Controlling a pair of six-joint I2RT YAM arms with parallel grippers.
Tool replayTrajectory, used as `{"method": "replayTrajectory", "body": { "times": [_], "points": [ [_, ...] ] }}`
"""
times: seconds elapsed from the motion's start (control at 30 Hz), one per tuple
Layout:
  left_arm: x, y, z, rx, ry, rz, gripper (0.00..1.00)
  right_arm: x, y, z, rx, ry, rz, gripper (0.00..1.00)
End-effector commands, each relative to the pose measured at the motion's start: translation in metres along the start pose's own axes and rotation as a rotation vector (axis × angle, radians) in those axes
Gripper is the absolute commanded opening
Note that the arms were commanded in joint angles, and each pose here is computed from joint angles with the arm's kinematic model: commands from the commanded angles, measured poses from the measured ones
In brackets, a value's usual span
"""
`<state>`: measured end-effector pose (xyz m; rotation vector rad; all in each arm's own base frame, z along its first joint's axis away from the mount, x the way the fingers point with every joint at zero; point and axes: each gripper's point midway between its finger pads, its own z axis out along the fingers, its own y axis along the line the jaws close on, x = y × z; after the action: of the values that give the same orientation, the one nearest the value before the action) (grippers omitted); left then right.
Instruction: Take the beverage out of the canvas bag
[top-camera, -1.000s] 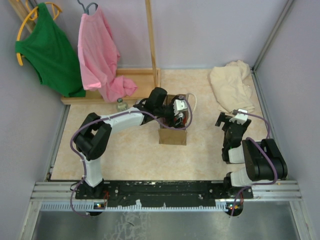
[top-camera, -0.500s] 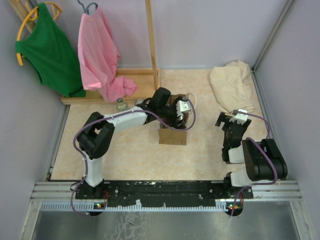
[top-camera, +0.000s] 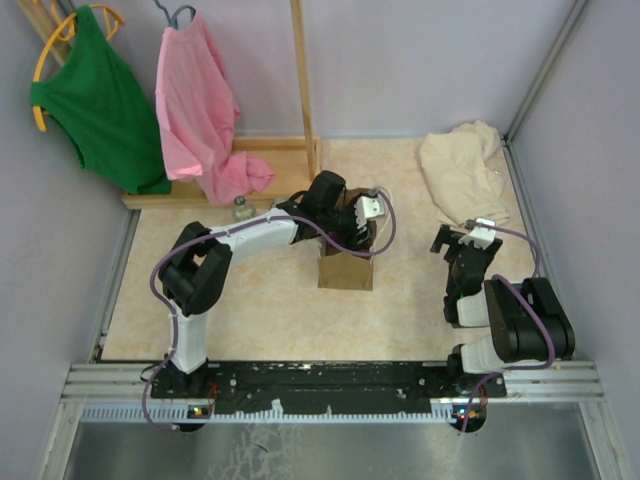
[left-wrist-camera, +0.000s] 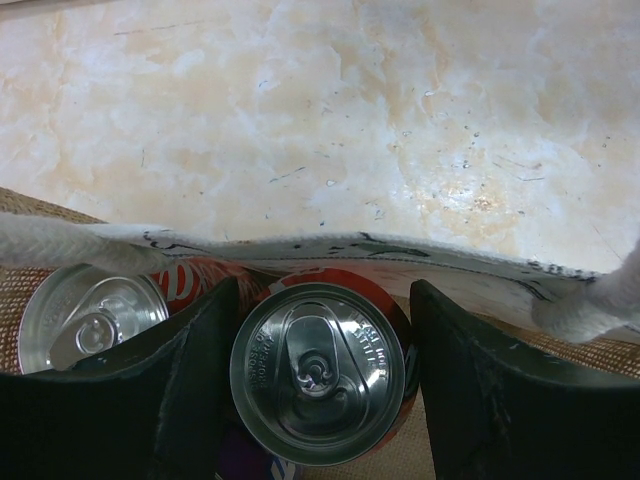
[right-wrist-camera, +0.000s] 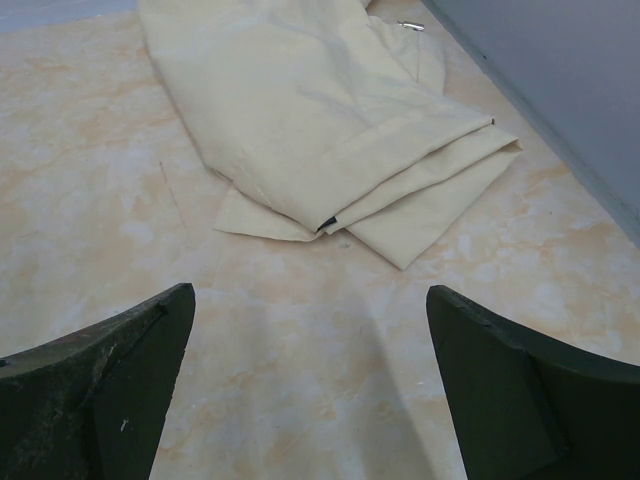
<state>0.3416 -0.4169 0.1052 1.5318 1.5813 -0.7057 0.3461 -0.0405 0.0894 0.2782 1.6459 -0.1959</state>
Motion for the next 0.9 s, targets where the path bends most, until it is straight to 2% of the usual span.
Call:
{"method": "replayTrajectory", "body": {
  "times": [0.0, 0.47, 0.87],
  "points": [
    [0.078, -0.027, -0.001, 0.043, 0.24, -0.172, 0.01, -0.019, 0.004, 0.007, 0.001, -0.063, 0.024, 0.99],
    [-0.03, 0.013, -0.05, -0.153, 0.054, -0.118, 0.0, -0.02, 0.004, 0.007, 0.001, -0.063, 0.024, 0.99],
    [-0.109, 0.029, -0.091, -0.243, -0.118, -0.051, 0.0, -0.02, 0.004, 0.007, 0.002, -0.064, 0.024, 0.99]
  ]
}}
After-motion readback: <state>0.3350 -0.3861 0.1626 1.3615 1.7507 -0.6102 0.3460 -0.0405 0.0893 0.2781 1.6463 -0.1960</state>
